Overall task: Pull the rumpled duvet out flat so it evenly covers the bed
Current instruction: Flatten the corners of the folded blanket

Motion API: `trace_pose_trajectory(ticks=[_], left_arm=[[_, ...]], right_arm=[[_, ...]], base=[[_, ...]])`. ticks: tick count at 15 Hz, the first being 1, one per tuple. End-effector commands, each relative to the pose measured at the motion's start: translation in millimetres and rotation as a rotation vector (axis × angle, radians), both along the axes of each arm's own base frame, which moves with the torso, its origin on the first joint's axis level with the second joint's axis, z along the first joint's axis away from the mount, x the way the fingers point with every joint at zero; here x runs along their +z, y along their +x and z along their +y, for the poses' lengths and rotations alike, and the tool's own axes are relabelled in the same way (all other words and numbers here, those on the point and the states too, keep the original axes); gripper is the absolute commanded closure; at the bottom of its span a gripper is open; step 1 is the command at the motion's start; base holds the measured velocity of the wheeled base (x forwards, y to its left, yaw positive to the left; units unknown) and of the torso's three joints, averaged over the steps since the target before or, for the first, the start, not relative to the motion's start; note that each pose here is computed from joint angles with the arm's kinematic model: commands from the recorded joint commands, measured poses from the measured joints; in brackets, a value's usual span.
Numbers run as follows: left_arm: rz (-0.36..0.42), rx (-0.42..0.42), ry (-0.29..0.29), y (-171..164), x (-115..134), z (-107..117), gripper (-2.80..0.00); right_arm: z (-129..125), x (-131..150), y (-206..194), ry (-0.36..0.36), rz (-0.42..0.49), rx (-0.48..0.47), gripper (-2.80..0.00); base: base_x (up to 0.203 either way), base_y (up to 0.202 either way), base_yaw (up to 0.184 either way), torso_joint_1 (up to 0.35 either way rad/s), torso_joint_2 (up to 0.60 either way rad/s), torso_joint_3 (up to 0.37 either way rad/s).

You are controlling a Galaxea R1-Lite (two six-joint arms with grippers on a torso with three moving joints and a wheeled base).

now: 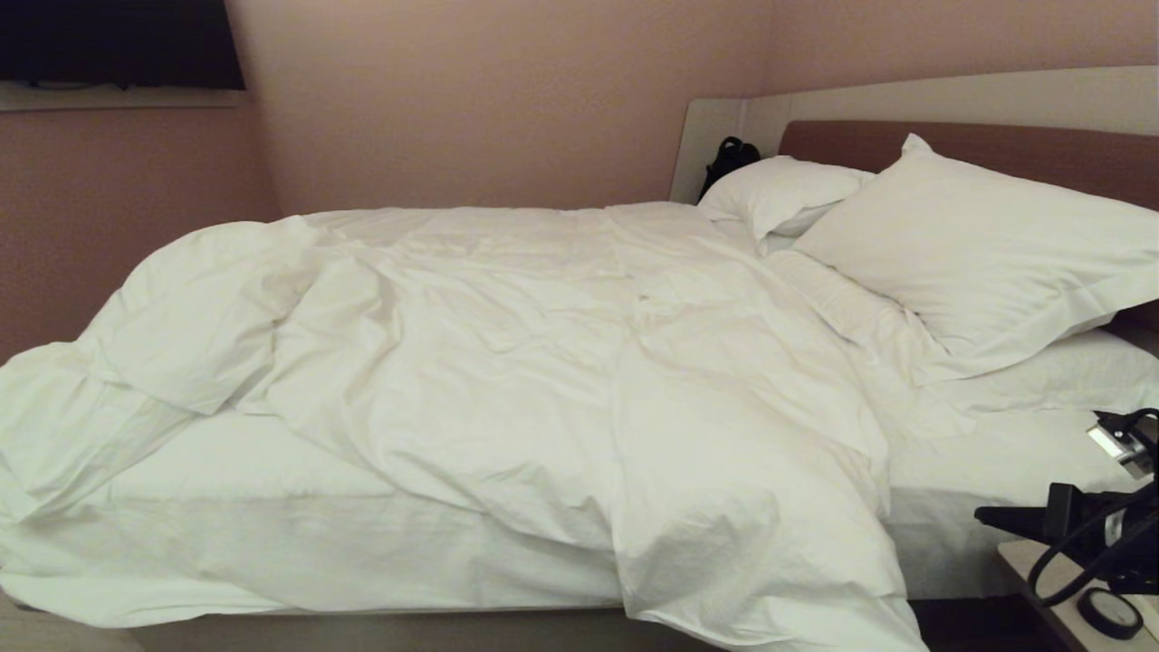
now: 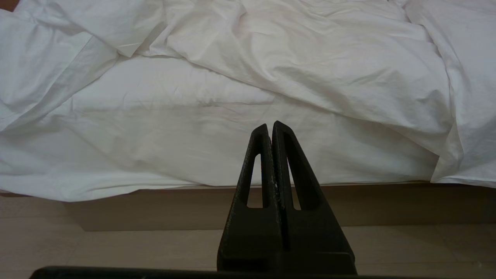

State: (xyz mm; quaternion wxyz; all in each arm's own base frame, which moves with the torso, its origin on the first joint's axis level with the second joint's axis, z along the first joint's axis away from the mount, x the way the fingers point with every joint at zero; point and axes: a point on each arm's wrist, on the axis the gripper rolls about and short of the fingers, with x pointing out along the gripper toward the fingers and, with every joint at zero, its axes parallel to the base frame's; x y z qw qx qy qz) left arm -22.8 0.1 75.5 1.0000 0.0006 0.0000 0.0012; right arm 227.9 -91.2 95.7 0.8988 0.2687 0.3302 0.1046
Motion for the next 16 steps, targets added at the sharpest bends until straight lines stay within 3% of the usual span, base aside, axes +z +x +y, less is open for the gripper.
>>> trace_pose_trajectory(ticks=[1, 4, 5, 10, 16], left_arm=[[0.0, 0.001, 0.0, 0.0, 0.0, 0.0, 0.0], [-0.001, 0.001, 0.0, 0.0, 0.1, 0.0, 0.0], [0.0, 0.001, 0.0, 0.0, 0.0, 0.0, 0.0], [-0.001, 0.001, -0.001, 0.0, 0.2, 0.0, 0.0], [0.0, 0.001, 0.0, 0.0, 0.0, 0.0, 0.0]], right_arm=[[-2.5, -13.3, 12.0, -0.08, -0.162, 0.272, 0.0], [-4.5, -26.0, 16.2, -0.083, -0.13, 0.281, 0.0], [-4.3, -30.0, 15.3, -0.1, -0.117, 0.283, -2.8], [6.3, -43.4, -7.1, -0.191, -0.108, 0.38, -2.8], [1.0, -71.9, 4.3, -0.255, -0.116, 0.493, -2.8]], base=[[0.0, 0.0, 0.0, 0.0, 0.0, 0.0], [0.0, 0.0, 0.0, 0.0, 0.0, 0.0], [0.0, 0.0, 0.0, 0.0, 0.0, 0.0], [0.0, 0.0, 0.0, 0.0, 0.0, 0.0], [0.0, 0.0, 0.0, 0.0, 0.0, 0.0]])
